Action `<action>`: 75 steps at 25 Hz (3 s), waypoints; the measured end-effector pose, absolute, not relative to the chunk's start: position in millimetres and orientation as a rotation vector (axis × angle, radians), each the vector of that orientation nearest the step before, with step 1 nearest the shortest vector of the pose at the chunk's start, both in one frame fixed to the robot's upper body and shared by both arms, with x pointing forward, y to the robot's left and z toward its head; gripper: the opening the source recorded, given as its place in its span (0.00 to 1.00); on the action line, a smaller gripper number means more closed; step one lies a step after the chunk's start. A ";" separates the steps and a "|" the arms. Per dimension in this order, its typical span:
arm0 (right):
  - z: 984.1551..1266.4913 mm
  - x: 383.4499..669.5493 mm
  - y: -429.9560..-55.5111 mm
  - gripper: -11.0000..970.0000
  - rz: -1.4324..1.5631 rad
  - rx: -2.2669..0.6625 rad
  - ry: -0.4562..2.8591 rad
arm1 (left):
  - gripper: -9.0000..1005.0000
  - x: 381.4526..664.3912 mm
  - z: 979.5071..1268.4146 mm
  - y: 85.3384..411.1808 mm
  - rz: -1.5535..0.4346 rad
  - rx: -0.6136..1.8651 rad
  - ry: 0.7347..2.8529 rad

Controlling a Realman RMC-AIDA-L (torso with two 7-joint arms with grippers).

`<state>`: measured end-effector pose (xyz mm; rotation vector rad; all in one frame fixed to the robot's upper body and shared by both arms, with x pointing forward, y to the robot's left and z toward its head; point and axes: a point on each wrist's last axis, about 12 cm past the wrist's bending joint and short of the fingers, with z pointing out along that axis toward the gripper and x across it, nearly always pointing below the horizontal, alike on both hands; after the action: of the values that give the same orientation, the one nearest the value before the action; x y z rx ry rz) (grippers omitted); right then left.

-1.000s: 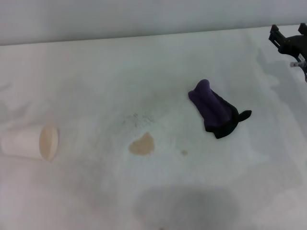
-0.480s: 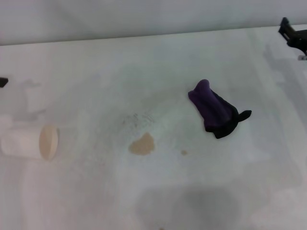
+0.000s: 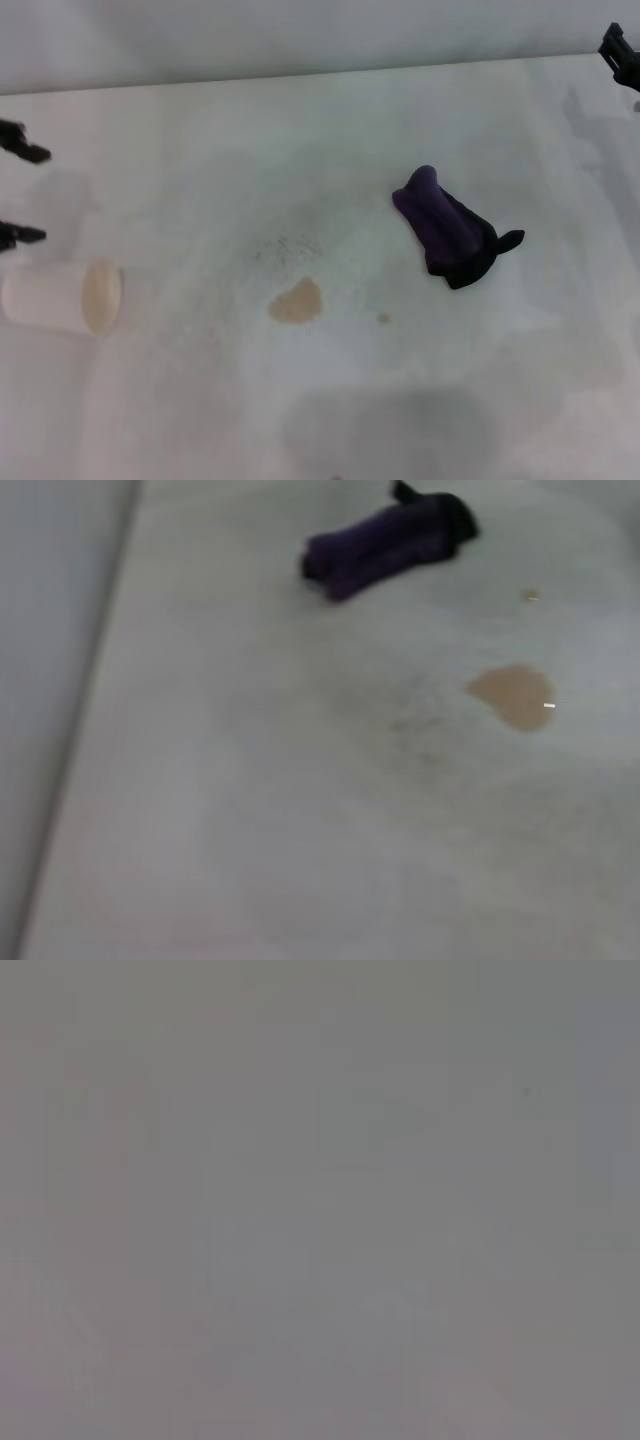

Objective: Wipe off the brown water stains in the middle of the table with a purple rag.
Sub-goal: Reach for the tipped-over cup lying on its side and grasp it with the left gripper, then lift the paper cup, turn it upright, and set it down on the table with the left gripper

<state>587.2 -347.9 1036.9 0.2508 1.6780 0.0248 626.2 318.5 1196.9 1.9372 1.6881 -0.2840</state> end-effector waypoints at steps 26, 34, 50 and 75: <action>1041.5 589.0 -355.7 0.86 0.008 0.258 1.661 | 0.88 607.9 1142.4 278.4 -0.336 2.075 1.825; 1039.7 584.8 -360.3 0.86 -0.005 0.264 1.663 | 0.88 608.1 1144.0 282.5 -0.324 2.058 1.845; 1038.5 584.0 -358.4 0.86 -0.001 0.266 1.665 | 0.88 606.0 1135.7 289.8 -0.273 2.083 1.895; 1038.1 584.1 -357.5 0.86 0.001 0.266 1.666 | 0.87 607.2 1121.8 287.5 -0.255 2.035 1.906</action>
<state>584.1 -357.5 1038.1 0.2660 1.6665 0.0013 607.2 287.5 1121.8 2.0346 1.9065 -0.2548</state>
